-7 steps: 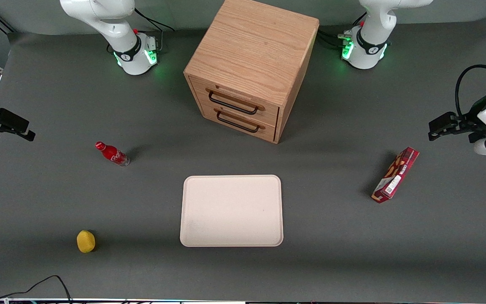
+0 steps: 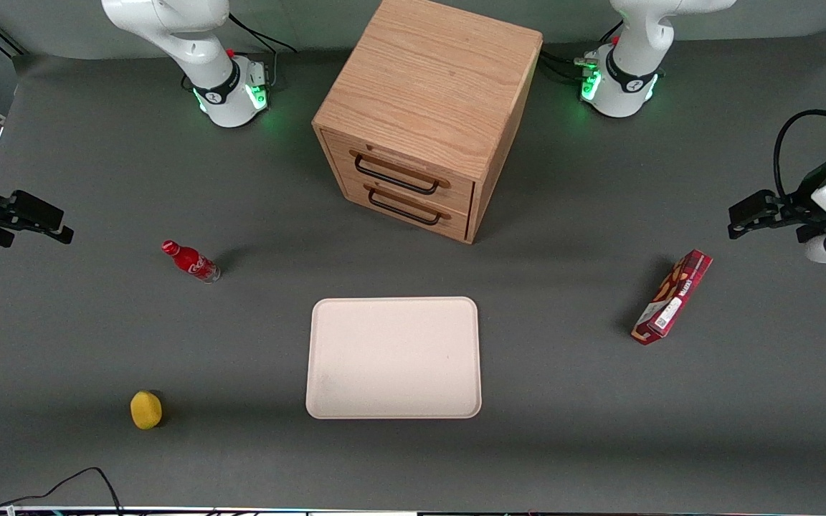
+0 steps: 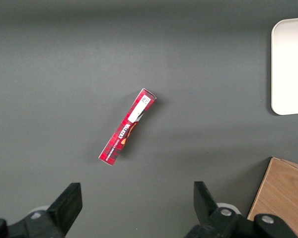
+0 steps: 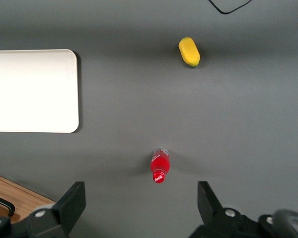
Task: Place coke bottle on tray
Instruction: 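Move the right gripper out from rest toward the red Coca-Cola bottle, then lower the open right gripper over the bottle and close on it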
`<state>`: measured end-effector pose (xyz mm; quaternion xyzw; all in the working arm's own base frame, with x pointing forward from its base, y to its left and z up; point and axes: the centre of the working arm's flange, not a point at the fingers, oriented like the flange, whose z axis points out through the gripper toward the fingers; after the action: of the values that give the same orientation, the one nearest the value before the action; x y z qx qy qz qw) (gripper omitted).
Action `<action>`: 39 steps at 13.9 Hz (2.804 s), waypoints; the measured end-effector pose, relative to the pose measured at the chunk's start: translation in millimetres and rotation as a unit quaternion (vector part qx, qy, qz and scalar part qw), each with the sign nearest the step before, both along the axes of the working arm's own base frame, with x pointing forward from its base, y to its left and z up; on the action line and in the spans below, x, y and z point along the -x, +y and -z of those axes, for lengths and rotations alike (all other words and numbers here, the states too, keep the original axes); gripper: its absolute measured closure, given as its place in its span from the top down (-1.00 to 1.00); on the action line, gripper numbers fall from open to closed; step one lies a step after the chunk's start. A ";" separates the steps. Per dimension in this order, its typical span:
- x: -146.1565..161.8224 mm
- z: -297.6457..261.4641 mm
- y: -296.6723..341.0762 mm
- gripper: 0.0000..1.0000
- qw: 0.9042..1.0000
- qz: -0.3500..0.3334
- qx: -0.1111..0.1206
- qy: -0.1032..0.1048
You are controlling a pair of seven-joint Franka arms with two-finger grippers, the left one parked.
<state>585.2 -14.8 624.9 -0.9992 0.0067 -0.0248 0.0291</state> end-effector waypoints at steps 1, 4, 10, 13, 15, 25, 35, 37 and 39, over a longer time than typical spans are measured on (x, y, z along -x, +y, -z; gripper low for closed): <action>-1.1 2.2 0.6 1.00 1.000 -0.001 0.000 0.002; -2.5 5.2 0.8 1.00 1.000 -0.002 0.006 0.005; -3.0 5.1 10.2 1.00 0.999 -0.014 0.032 0.003; -3.3 5.9 11.4 1.00 0.999 -0.015 0.032 0.004; -3.5 7.3 11.4 1.00 0.999 -0.015 0.032 0.007; -22.9 145.7 9.4 1.00 0.998 -0.005 -0.007 0.068; 48.9 284.3 27.0 0.80 0.994 -0.045 0.012 0.095; 52.7 288.9 23.5 0.74 0.994 -0.050 0.020 0.099; 56.4 290.0 19.9 0.52 0.993 -0.050 0.020 0.102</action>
<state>528.8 5.1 334.9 -0.9961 -0.0405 0.0782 0.0091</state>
